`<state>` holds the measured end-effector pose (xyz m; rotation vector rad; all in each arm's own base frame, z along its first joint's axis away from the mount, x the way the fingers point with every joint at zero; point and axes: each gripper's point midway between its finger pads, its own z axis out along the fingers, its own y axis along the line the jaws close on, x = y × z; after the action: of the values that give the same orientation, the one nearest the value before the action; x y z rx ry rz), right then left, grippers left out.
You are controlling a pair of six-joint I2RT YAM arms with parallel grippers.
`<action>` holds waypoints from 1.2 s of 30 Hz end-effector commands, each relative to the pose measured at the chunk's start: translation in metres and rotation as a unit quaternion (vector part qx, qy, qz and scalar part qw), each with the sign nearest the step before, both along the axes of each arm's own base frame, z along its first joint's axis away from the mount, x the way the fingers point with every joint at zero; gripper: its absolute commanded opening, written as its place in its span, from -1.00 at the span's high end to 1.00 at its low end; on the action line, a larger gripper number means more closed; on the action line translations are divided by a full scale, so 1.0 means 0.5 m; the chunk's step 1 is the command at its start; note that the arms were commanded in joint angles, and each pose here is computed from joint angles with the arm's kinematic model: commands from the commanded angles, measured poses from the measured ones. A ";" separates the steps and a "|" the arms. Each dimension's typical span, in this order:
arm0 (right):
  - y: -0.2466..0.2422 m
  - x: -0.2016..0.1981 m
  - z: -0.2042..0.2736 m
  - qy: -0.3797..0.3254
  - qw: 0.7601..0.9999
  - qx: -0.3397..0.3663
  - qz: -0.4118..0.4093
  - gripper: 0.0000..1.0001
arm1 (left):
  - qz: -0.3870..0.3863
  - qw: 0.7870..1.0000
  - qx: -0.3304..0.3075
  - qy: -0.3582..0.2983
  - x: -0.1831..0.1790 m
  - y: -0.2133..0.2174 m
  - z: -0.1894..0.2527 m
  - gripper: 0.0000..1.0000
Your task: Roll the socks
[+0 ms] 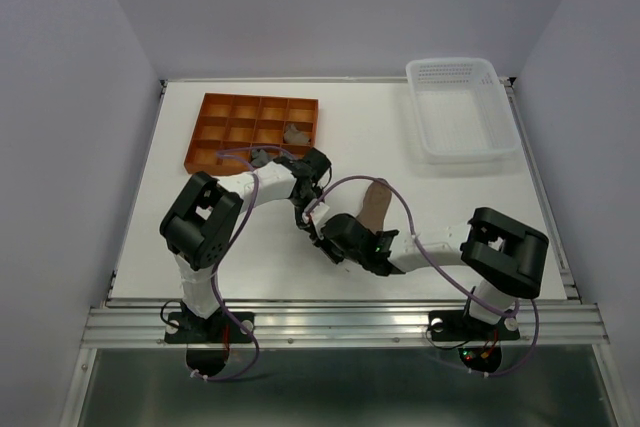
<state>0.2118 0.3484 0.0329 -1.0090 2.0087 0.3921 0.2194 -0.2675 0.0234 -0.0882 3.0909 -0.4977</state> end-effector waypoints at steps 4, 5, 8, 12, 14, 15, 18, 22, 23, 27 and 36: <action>-0.018 0.020 0.000 -0.028 0.998 -0.025 -0.041 0.78 | -0.002 1.000 -0.011 -0.009 0.008 -0.015 0.037 1.00; -0.023 0.024 -0.002 -0.032 0.998 -0.028 -0.051 0.90 | -0.002 1.000 -0.012 -0.011 0.009 -0.016 0.038 1.00; -0.034 0.030 -0.010 -0.029 0.996 -0.032 -0.077 0.99 | 0.000 1.000 -0.022 -0.022 0.017 -0.020 0.049 0.66; -0.047 0.035 -0.011 -0.023 0.993 -0.022 -0.115 0.99 | 0.014 0.998 -0.049 -0.034 0.044 -0.019 0.058 0.44; -0.039 0.029 -0.001 -0.013 0.993 -0.003 -0.115 0.99 | 0.031 0.996 -0.068 -0.048 0.071 -0.013 0.065 0.35; -0.039 0.033 0.003 -0.005 0.992 0.014 -0.123 0.99 | 0.037 0.995 -0.075 -0.056 0.081 -0.012 0.074 0.30; -0.030 0.039 0.021 0.019 0.989 0.056 -0.134 0.99 | 0.051 0.991 -0.088 -0.086 0.118 -0.003 0.095 0.17; -0.039 0.065 0.048 0.037 0.980 0.100 -0.171 0.99 | 0.068 0.984 -0.109 -0.127 0.164 0.007 0.129 0.10; -0.043 0.068 0.050 0.045 0.977 0.111 -0.177 0.99 | 0.073 0.981 -0.117 -0.138 0.176 0.007 0.137 0.10; -0.048 0.075 0.070 0.111 0.957 0.201 -0.177 0.99 | 0.081 0.976 -0.135 -0.152 0.206 0.015 0.144 0.10; -0.080 0.082 0.069 0.190 0.919 0.298 -0.177 0.99 | 0.066 0.972 -0.166 -0.155 0.216 0.002 0.144 0.10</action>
<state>0.2581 0.2921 0.0422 -0.2430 2.2220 0.7544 0.3275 -0.2594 0.0874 -0.2640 2.6868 -0.8544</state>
